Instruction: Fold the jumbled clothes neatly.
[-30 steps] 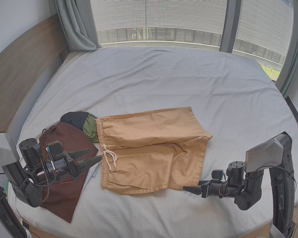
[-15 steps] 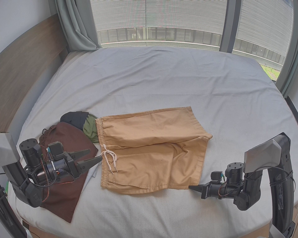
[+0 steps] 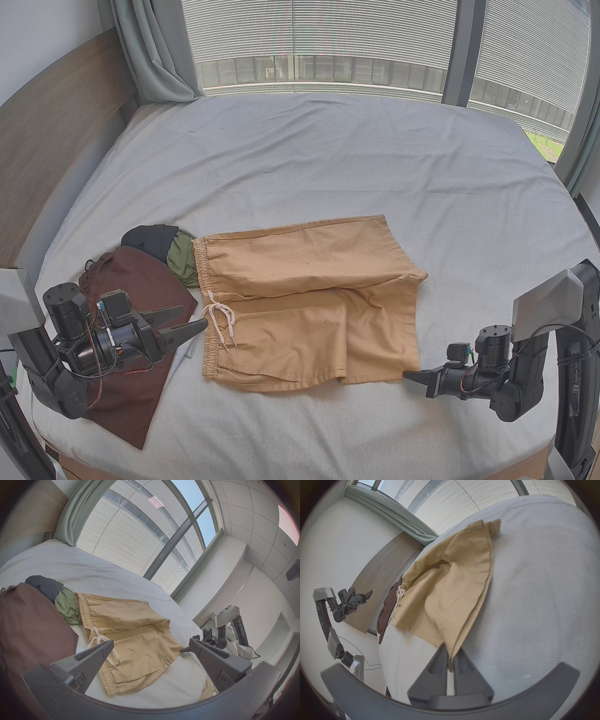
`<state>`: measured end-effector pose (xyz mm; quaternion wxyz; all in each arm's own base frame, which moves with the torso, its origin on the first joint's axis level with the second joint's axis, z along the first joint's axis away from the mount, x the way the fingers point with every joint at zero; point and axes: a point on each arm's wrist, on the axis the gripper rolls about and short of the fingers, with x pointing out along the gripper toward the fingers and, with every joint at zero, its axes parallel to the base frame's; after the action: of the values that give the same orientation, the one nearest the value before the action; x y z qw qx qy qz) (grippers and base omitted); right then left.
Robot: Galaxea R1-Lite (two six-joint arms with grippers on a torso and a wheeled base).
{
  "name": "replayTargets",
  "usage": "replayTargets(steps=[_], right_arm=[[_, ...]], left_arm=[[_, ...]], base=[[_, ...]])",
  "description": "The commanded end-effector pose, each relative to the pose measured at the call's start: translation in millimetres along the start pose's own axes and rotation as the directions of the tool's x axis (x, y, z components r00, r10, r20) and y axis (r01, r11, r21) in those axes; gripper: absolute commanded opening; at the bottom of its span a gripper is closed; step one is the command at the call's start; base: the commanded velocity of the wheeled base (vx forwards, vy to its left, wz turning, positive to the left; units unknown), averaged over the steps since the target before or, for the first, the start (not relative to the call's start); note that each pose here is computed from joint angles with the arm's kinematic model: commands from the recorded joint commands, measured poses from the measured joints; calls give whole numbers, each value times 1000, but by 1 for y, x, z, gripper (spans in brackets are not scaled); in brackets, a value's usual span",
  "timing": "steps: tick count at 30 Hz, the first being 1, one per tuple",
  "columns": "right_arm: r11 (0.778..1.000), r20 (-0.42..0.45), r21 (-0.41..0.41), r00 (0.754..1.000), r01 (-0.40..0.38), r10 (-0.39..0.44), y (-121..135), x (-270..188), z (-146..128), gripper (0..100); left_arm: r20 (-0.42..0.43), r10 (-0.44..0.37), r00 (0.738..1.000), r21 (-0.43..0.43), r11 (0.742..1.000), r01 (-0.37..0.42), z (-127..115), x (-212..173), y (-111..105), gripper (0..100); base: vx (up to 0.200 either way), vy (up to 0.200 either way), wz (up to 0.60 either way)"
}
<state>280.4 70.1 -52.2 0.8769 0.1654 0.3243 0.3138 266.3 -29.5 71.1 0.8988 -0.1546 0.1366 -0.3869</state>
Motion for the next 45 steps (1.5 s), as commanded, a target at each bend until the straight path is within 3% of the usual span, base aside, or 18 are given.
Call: replayTargets(steps=[1,16,45], right_arm=[[999,19,10,999,46,-46,-9,-17,3,0],[998,23,-3,998,55,-55,-8,-25,4,0],[998,19,-45,999,52,-51,-8,-22,3,0]], left_arm=[[-21,6,1000,-22,1000,-6,-7,2,5,100],[-90,40,995,-25,999,-42,-31,-3,28,100],[-235,58,970,-177,979,-102,-88,7,57,100]], base=[[0,0,0],[0,0,0],[0,0,0]])
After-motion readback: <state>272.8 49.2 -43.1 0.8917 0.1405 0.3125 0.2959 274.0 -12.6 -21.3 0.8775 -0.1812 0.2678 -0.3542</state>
